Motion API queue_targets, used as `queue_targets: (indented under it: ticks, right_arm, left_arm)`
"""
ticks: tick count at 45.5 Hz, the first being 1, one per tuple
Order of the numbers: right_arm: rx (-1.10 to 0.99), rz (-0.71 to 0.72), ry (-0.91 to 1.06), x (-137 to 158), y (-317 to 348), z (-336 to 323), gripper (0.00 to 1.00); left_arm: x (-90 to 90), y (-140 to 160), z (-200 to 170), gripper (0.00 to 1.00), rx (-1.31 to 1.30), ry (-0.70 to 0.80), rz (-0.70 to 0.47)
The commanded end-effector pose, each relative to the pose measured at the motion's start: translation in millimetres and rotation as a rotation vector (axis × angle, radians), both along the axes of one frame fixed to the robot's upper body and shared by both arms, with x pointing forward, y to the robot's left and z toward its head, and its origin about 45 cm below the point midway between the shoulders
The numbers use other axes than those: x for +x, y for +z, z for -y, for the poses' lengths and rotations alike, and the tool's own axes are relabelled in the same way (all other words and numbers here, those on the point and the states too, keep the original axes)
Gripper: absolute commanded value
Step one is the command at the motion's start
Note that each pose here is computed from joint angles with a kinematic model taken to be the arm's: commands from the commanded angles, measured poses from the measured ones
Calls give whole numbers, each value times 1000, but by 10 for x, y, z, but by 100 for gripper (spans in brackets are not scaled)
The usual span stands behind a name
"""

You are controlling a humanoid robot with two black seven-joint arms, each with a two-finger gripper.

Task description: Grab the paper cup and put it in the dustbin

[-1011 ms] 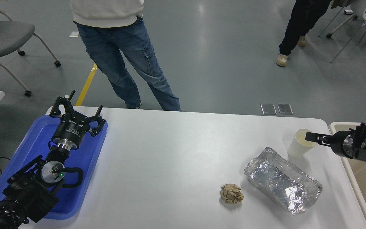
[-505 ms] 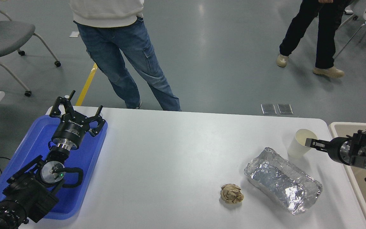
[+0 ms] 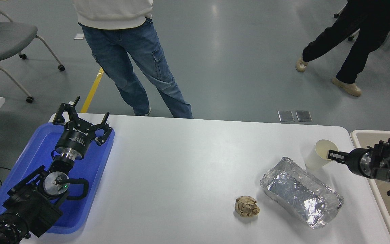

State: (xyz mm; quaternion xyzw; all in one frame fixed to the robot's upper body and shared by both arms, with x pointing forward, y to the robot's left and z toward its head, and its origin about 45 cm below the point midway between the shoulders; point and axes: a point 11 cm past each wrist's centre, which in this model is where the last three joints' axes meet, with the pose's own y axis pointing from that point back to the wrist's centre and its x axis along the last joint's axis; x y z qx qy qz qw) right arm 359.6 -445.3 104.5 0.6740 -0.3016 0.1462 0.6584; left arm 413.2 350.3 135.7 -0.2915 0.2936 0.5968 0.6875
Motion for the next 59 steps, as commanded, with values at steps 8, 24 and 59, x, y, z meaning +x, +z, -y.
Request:
queue_targets:
  ticks: [8,24,59]
  right_arm:
    - [1,-2,11,27,32,-19,0]
    - [12,87,-12,343,539,46,0]
    - [233,216,-90,719,2786,165,0]
  left_arm:
    - [0,1,-1,100,0,0,0]
    - [-1,-1,2,100,1,-1,0]
    - [-1,-1,2,100,1,-1,0]
